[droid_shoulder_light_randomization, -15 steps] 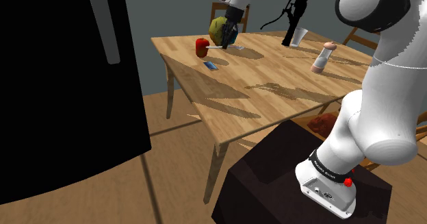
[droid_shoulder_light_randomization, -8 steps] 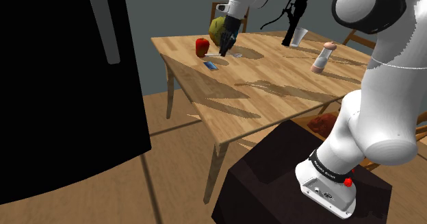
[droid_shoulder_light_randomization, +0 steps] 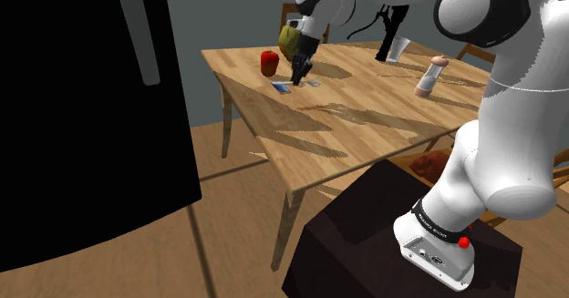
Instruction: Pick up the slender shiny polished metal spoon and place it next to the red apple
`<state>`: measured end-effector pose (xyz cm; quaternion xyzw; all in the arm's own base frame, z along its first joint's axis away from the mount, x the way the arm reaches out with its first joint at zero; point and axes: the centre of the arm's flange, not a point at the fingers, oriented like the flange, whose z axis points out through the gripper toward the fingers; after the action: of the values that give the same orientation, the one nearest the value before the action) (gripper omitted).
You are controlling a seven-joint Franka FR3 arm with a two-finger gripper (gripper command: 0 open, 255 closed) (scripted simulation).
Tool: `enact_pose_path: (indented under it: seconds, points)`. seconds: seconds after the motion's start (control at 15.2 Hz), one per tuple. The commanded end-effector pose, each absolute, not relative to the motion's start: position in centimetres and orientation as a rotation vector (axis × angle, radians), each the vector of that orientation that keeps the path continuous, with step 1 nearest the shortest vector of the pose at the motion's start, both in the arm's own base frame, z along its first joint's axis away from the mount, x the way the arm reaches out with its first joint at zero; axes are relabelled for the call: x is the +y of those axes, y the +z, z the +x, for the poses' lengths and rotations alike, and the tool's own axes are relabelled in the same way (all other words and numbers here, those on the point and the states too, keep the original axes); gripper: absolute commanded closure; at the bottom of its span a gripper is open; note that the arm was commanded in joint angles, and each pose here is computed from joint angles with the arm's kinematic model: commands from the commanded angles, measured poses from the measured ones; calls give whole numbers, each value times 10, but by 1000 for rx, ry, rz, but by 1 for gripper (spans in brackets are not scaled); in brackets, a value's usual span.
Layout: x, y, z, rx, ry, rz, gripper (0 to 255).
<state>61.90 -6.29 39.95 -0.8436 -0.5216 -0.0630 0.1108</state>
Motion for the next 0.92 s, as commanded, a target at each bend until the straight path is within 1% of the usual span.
enact_pose_path:
  seconds: [0.0,0.53,0.86]
  points:
    - [-62,389,620,-1532,-186,-2479,255]
    - [-62,346,620,-1532,-186,-2479,255]
    - [-62,346,620,-1532,-186,-2479,255]
